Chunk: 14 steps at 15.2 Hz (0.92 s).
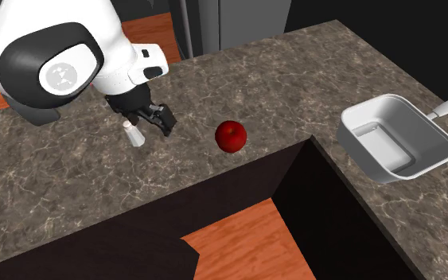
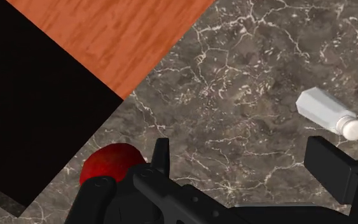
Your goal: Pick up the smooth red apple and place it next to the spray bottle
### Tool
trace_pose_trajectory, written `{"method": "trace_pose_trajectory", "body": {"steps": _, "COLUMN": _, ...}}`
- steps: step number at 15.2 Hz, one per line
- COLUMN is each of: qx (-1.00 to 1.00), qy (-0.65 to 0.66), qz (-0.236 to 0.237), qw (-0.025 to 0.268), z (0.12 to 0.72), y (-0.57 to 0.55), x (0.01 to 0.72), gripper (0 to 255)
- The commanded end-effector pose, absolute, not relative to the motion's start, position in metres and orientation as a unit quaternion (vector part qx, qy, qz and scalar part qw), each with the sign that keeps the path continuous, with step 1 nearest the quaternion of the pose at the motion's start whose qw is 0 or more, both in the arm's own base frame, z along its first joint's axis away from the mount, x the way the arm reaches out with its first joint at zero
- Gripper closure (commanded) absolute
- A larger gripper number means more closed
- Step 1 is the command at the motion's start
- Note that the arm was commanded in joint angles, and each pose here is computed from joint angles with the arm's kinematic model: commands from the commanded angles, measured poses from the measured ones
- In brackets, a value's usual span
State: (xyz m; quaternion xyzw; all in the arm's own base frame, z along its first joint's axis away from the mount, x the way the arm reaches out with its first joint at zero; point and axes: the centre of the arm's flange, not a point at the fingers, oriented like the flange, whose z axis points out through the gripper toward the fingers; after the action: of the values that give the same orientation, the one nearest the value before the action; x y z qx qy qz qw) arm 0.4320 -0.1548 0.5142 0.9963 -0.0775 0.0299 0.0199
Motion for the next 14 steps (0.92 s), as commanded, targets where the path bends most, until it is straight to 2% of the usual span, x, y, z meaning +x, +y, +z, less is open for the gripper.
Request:
{"method": "trace_pose_trajectory", "body": {"steps": 1, "qx": 0.996, "qy": -0.085, "qz": 0.034, "qw": 0.018, "z": 0.505, "y": -0.172, "x": 0.446, "gripper": 0}}
{"method": "trace_pose_trajectory", "body": {"steps": 14, "qx": 0.989, "qy": -0.137, "qz": 0.062, "qw": 0.001, "z": 0.444, "y": -0.308, "x": 0.528, "gripper": 0}}
